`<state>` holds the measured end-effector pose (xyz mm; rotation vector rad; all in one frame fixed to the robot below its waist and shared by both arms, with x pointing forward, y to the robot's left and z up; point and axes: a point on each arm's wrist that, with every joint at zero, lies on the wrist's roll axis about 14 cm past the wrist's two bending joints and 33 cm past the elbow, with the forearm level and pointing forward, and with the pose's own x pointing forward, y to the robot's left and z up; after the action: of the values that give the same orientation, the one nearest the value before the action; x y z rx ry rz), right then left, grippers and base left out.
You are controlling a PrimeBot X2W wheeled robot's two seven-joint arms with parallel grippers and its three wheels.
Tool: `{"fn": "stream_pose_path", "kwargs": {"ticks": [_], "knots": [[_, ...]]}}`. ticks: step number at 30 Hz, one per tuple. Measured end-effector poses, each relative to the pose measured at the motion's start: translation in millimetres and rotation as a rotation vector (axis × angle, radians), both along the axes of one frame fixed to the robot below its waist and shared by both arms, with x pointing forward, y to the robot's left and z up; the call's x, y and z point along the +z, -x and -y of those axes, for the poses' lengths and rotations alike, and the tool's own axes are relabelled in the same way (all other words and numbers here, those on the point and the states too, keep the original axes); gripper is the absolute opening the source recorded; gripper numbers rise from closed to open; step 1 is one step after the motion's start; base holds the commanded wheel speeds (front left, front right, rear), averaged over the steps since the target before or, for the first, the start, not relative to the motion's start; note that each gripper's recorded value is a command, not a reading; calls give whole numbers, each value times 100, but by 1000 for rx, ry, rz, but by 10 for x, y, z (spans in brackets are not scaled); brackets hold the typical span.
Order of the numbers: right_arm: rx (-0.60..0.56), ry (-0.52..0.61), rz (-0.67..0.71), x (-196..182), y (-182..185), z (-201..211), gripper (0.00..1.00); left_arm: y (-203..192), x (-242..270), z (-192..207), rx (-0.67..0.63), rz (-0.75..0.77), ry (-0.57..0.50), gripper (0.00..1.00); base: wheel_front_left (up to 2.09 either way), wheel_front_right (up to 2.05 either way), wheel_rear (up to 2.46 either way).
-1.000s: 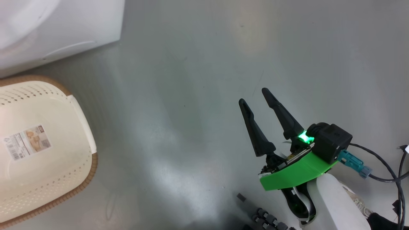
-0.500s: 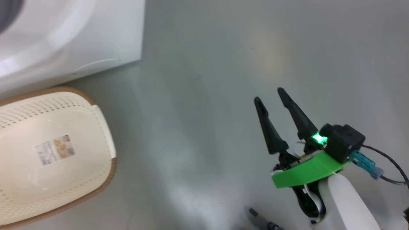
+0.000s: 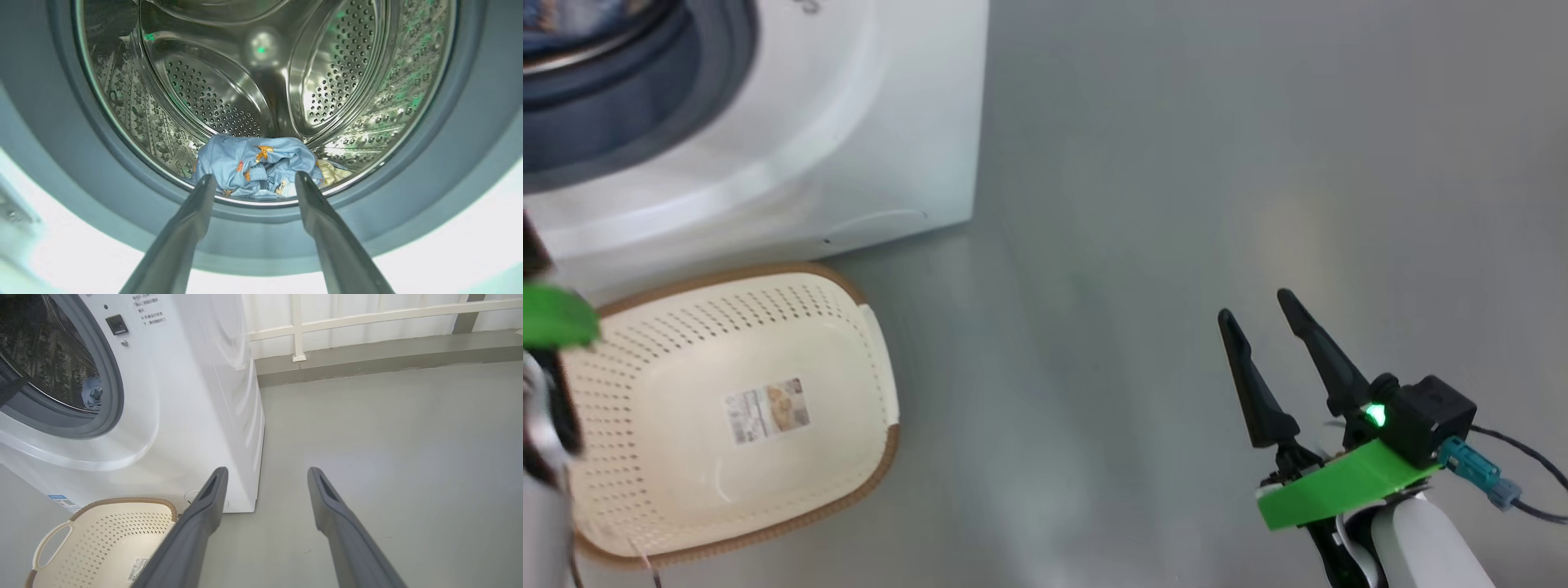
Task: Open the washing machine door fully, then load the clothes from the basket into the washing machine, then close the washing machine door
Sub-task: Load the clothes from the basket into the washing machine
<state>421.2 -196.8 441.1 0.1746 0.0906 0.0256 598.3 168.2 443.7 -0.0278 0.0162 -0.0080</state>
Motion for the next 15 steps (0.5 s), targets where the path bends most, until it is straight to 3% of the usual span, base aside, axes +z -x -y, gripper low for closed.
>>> {"fn": "stream_pose_path", "kwargs": {"ticks": [15], "knots": [[78,31,53,270,277,-183,100,1575,372,-161,61,32,-35,100,0,0,0]]}}
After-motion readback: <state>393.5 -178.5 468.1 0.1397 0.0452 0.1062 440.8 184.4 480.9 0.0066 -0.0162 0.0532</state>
